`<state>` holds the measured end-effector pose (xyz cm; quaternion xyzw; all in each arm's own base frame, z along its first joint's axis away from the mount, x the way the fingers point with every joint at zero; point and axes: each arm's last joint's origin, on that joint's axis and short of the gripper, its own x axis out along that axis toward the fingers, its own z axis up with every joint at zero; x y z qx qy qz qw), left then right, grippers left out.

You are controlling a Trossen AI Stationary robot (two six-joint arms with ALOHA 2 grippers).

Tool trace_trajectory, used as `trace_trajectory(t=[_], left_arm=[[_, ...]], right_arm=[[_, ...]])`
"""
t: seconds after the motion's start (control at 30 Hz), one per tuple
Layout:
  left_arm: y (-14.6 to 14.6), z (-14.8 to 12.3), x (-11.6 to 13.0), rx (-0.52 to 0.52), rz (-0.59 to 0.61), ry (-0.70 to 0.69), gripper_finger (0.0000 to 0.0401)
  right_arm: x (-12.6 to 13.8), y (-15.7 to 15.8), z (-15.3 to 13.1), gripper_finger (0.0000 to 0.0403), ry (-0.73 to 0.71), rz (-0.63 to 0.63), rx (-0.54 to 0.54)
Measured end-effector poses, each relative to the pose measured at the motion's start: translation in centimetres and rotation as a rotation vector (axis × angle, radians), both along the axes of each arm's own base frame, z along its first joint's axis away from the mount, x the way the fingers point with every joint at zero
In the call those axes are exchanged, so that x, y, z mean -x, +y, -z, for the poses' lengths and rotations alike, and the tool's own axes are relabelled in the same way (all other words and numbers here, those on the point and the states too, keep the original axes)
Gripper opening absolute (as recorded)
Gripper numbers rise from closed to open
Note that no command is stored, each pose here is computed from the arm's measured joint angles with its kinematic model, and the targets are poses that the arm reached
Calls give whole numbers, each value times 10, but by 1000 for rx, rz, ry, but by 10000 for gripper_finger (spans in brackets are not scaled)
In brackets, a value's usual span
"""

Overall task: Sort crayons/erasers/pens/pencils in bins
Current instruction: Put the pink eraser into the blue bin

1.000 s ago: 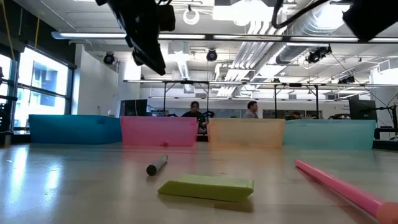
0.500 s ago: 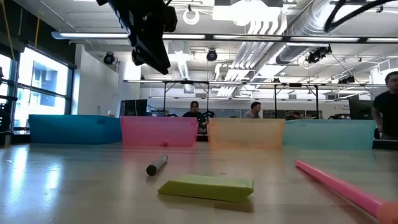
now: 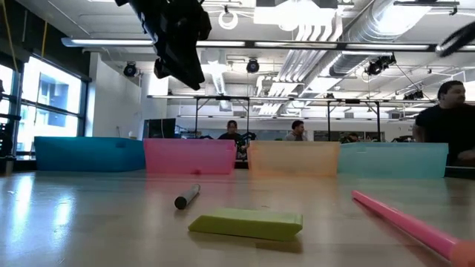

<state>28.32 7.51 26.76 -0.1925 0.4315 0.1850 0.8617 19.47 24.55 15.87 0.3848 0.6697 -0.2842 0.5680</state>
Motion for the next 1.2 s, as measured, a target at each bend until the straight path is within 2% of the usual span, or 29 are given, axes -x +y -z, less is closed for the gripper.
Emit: trace_trajectory(t=[0.37, 0.7, 0.87, 1.03, 1.2], left_arm=[[1, 0, 0, -13, -14, 3, 131], [2, 0, 1, -40, 0, 18, 131], [16, 6, 14, 50, -77, 97, 131], [34, 9, 29, 126, -71, 163, 131], [50, 10, 38, 143, -64, 162, 131]], right_arm=[[-4, 9, 22, 189, 8, -8, 20], [1, 12, 24, 125, 19, 1, 38], [0, 12, 25, 87, 17, 2, 35], [-1, 12, 26, 63, -3, 6, 32], [-6, 9, 26, 57, 0, 24, 24]])
